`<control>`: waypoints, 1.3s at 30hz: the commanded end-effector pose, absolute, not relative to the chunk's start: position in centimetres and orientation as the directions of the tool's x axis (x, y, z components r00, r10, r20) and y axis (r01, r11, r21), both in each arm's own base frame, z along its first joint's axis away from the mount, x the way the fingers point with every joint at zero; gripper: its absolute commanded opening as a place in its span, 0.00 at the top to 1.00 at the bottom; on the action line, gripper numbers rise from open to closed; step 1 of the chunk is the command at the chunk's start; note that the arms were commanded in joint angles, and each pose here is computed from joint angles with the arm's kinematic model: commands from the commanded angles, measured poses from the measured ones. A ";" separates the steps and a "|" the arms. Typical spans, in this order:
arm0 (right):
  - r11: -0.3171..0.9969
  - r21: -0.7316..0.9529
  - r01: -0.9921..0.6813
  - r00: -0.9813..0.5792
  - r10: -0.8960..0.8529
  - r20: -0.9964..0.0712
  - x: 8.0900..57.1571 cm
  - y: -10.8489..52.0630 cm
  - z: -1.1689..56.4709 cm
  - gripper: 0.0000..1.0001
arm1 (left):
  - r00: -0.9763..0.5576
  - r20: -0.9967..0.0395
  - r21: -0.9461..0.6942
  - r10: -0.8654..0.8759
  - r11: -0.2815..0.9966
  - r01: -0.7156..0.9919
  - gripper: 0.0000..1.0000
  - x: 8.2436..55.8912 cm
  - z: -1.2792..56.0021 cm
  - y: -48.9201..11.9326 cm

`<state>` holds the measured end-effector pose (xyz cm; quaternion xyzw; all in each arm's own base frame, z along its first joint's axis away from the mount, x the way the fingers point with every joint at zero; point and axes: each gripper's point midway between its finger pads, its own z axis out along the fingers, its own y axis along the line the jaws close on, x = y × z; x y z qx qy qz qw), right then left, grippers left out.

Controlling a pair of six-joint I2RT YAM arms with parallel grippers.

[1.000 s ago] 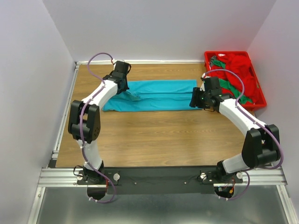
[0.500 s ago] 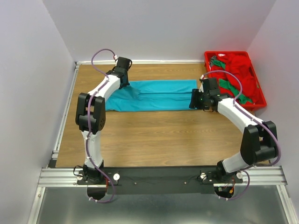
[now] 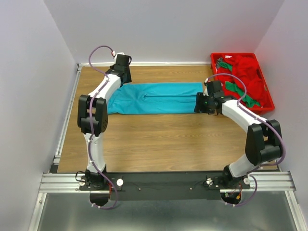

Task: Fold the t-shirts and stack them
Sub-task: Fold the tshirt

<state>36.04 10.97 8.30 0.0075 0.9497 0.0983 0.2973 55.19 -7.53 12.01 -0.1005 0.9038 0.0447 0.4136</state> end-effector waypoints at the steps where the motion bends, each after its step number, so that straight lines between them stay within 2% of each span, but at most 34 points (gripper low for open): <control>1: 0.985 0.165 -0.042 -0.811 0.063 -0.581 37.5 11.0 8.3 0.39 | -0.597 -0.783 -0.035 -0.177 0.970 -0.242 0.37 53.9 14.5 -7.1; 3: 0.986 0.163 -0.044 -0.806 0.061 -0.588 38.1 11.1 8.5 0.39 | -0.573 -0.795 -0.059 -0.198 0.966 -0.251 0.38 52.5 16.6 -6.6; 4: 0.986 0.161 -0.047 -0.807 0.058 -0.588 38.3 11.1 8.5 0.40 | -0.605 -0.770 -0.053 -0.202 0.966 -0.254 0.39 50.9 15.1 -6.5; 6: 0.993 0.118 -0.027 -0.804 0.049 -0.592 39.4 10.5 8.1 0.41 | -0.578 -0.783 -0.102 -0.230 0.964 -0.246 0.46 49.1 16.6 -6.6; 8: 0.996 0.092 -0.015 -0.816 0.041 -0.577 39.9 10.2 6.9 0.44 | -0.625 -0.743 -0.110 -0.240 0.965 -0.240 0.57 46.2 14.0 -6.6; 12: 0.998 0.064 -0.003 -0.823 0.034 -0.567 41.6 10.1 5.5 0.45 | -0.642 -0.719 -0.147 -0.267 0.961 -0.235 0.63 42.7 12.3 -6.4; 19: 0.999 0.048 0.004 -0.829 0.030 -0.559 43.9 10.4 4.0 0.48 | -0.693 -0.621 -0.192 -0.366 0.928 -0.319 0.64 39.7 6.5 -2.4; 27: 0.999 0.046 0.016 -0.875 0.036 -0.482 41.5 10.1 0.8 0.48 | -0.758 -0.538 -0.136 -0.369 0.925 -0.354 0.64 39.2 2.5 -1.2; 29: 0.999 0.034 0.015 -0.880 0.030 -0.474 41.0 9.9 0.4 0.47 | -0.755 -0.541 -0.136 -0.370 0.925 -0.355 0.64 39.0 2.8 -1.1; 35: 0.999 0.033 0.013 -0.883 0.027 -0.468 40.2 9.6 0.5 0.47 | -0.678 -0.644 -0.062 -0.353 0.908 -0.414 0.64 39.1 7.7 2.1; 39: 0.999 0.031 0.012 -0.886 0.025 -0.463 40.0 9.6 0.4 0.47 | -0.656 -0.656 -0.133 -0.374 0.913 -0.387 0.63 40.0 9.4 0.7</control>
